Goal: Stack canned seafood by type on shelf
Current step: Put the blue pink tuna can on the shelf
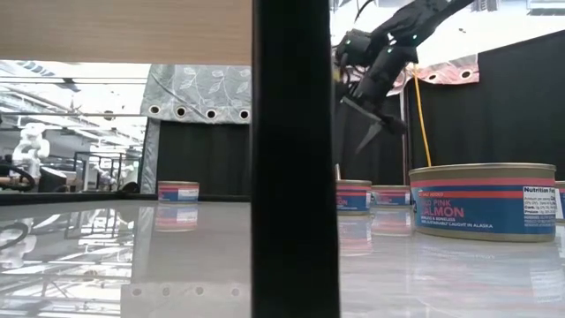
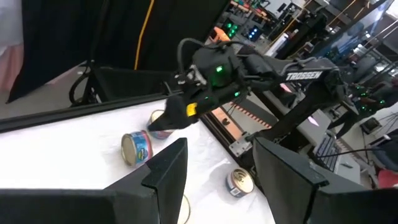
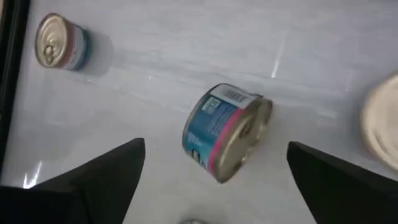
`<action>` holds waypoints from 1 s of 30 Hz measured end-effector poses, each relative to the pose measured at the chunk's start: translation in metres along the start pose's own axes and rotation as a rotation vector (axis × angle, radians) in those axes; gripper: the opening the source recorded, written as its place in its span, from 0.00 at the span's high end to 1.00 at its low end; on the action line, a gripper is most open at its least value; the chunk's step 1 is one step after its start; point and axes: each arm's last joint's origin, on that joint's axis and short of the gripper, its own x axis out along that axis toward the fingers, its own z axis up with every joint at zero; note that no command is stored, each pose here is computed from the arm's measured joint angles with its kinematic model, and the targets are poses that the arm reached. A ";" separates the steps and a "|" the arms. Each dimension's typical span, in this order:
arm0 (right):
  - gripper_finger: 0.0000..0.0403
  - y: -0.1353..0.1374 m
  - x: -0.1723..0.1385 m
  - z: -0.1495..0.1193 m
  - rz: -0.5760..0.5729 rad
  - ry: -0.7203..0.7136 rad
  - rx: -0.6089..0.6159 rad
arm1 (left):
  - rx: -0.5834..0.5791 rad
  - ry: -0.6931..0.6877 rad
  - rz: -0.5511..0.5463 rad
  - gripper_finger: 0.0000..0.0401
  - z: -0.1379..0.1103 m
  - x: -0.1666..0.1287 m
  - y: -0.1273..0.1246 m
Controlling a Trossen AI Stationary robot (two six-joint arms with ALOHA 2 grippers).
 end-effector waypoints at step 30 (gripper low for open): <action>0.31 -0.003 0.071 -0.006 -0.201 0.054 -0.303 | 0.075 0.005 0.008 0.53 -0.001 0.000 0.001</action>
